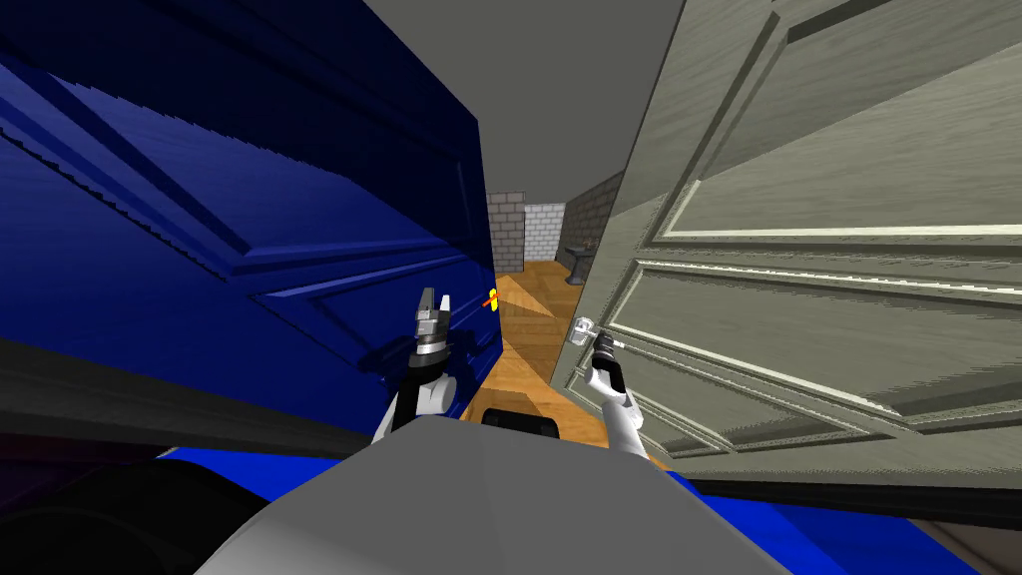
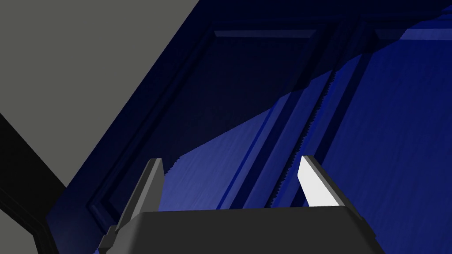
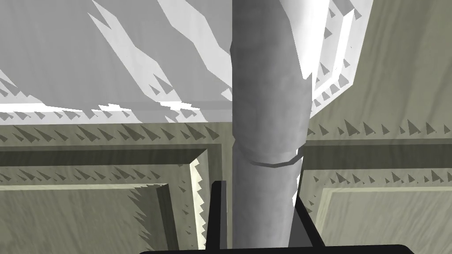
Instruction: Push the door open
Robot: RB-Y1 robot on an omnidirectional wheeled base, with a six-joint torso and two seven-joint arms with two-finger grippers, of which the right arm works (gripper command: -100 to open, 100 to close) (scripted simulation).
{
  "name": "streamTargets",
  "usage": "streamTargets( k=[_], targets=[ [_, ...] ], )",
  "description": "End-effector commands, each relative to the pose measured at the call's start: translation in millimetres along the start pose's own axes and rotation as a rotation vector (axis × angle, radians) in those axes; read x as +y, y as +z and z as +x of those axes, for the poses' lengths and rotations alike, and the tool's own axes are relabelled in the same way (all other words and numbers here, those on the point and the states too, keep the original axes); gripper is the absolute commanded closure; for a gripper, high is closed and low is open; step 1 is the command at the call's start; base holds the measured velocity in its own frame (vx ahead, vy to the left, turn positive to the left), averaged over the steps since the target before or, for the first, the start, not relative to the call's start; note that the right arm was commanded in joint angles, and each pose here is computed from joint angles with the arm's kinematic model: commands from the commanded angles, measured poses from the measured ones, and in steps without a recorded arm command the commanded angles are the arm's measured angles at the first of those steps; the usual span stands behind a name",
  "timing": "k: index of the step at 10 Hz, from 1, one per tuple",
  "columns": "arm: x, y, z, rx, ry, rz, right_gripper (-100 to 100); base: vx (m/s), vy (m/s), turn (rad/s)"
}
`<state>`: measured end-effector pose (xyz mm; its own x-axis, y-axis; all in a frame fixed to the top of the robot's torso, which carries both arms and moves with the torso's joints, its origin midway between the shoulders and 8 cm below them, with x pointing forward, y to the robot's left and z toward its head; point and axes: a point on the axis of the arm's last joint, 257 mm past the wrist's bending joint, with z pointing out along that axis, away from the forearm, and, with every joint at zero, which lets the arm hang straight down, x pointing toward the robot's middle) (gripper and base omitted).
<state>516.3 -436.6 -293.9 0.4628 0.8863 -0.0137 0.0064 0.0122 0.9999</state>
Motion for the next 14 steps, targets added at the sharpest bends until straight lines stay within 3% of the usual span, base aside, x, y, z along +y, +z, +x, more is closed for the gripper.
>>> streamTargets(
  k=[1,4,6,7,14],
  targets=[
    [10.1,8.8,-18.9,-0.035,-0.018,-0.025,100,0.105,-0.060,0.067],
    [17.1,15.2,-37.9,-0.079,-0.032,-0.043,100,0.122,-0.061,0.047],
    [17.1,15.2,-37.9,-0.079,-0.032,-0.043,100,0.046,-0.022,0.005],
    [22.1,19.3,-52.2,-0.114,-0.040,-0.055,100,0.056,-0.023,0.053],
    [31.1,25.7,-82.0,-0.195,-0.051,-0.077,100,0.061,-0.041,0.024]
  ],
)
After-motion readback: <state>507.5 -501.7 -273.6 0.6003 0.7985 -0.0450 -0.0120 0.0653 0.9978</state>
